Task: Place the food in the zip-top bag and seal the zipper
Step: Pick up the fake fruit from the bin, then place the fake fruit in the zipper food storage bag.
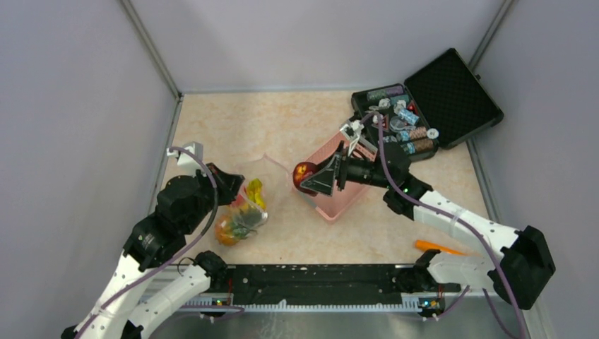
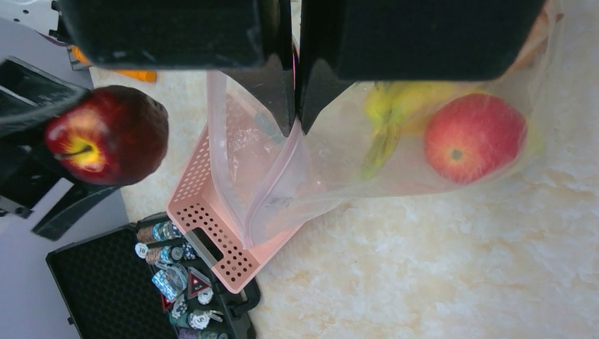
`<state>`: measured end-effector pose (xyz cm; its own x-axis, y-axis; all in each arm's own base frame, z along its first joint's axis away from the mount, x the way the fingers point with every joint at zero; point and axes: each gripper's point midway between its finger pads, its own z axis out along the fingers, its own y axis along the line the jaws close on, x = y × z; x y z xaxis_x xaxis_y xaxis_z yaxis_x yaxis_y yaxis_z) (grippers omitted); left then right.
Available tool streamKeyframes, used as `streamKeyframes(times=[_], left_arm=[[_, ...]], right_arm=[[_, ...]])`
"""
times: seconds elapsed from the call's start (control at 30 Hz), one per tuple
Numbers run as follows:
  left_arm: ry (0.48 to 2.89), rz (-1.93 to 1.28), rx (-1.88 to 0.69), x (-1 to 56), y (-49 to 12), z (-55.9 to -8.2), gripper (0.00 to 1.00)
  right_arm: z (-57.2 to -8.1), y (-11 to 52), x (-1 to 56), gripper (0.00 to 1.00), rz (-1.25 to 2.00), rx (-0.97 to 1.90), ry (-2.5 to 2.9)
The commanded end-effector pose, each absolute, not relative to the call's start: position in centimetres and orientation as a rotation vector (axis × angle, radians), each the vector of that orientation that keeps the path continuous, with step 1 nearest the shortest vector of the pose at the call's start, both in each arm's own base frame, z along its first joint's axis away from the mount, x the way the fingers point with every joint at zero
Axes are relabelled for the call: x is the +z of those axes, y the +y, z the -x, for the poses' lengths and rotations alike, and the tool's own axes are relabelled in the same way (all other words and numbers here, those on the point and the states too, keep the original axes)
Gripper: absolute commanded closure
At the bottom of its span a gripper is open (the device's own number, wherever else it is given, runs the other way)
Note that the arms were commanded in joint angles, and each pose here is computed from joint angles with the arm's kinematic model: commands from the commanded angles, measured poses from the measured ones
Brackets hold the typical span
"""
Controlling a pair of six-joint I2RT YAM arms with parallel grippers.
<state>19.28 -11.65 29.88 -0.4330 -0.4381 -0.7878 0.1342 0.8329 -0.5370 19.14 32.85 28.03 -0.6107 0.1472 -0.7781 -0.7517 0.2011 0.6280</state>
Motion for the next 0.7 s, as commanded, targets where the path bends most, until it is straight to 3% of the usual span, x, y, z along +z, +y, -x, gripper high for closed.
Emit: streamKeyframes(times=[0.0,0.67], left_arm=[[1.872,0.203,-0.693,31.3,-12.4,-19.8,1.0],[1.88,0.094,-0.785,32.0,-14.3,-19.1,1.0]], right_arm=[[-17.9,34.4,33.3,0.44,0.675,1.429,1.569],[-18.3,41.5,31.2,0.44,0.809,1.074,1.636]])
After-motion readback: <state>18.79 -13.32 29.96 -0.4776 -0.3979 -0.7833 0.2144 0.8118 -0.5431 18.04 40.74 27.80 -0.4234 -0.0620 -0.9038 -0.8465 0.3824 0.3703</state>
